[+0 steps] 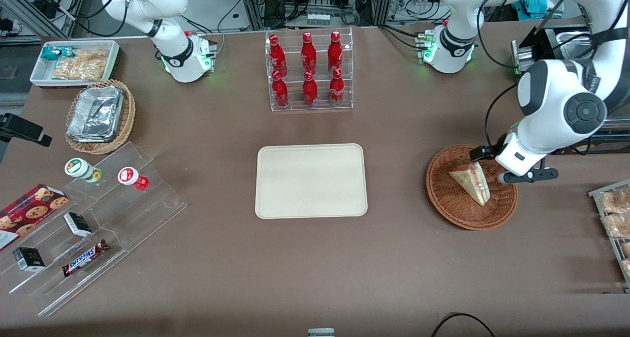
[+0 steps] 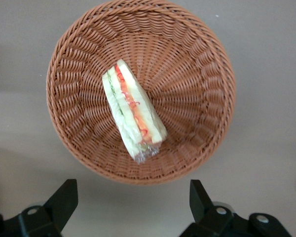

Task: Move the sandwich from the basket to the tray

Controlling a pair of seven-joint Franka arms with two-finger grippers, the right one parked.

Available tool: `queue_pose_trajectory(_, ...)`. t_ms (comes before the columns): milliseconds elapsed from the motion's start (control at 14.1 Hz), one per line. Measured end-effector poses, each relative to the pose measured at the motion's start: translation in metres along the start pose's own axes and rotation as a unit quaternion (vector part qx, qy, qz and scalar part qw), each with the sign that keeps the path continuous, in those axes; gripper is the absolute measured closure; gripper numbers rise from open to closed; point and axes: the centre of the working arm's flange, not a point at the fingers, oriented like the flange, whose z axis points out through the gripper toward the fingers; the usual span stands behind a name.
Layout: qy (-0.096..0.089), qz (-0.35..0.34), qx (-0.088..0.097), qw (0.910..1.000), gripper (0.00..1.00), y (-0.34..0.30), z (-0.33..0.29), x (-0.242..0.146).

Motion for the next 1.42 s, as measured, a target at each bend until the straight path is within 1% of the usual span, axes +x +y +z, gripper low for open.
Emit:
queue_pose_trajectory(71,0.013,-0.025,-0.003,0.9996,0.00,-0.003,0.011,-0.005)
queue_pose_trajectory(142,0.022,-0.057,-0.005,0.9981,0.00,-0.005,0.019,-0.009)
queue_pose_trajectory(283,0.028,-0.129,-0.009,0.9912,0.00,-0.005,0.028,-0.014)
queue_pose_trajectory(354,0.030,-0.167,-0.011,0.9854,0.00,-0.005,0.030,-0.014)
queue_pose_trajectory(425,0.035,-0.208,-0.015,0.9773,0.00,-0.005,0.031,-0.013)
queue_pose_trajectory(566,0.041,-0.284,-0.022,0.9578,0.00,-0.004,0.037,-0.011)
queue_pose_trajectory(637,0.042,-0.309,-0.025,0.9498,0.00,-0.004,0.043,-0.010)
queue_pose_trajectory(708,0.043,-0.326,-0.028,0.9438,0.00,-0.003,0.050,-0.008)
queue_pose_trajectory(779,0.042,-0.337,-0.029,0.9402,0.00,-0.002,0.058,-0.005)
queue_pose_trajectory(920,0.035,-0.345,-0.028,0.9376,0.00,-0.001,0.074,-0.002)
queue_pose_trajectory(1133,0.030,-0.346,-0.028,0.9372,0.00,0.001,0.095,0.002)
queue_pose_trajectory(1204,0.028,-0.346,-0.028,0.9374,0.07,0.002,0.102,0.003)
queue_pose_trajectory(1274,0.025,-0.346,-0.026,0.9376,0.07,0.002,0.107,0.004)
queue_pose_trajectory(1345,0.022,-0.346,-0.025,0.9376,0.12,0.003,0.111,0.004)
queue_pose_trajectory(1416,0.020,-0.346,-0.025,0.9377,0.25,0.003,0.113,0.004)
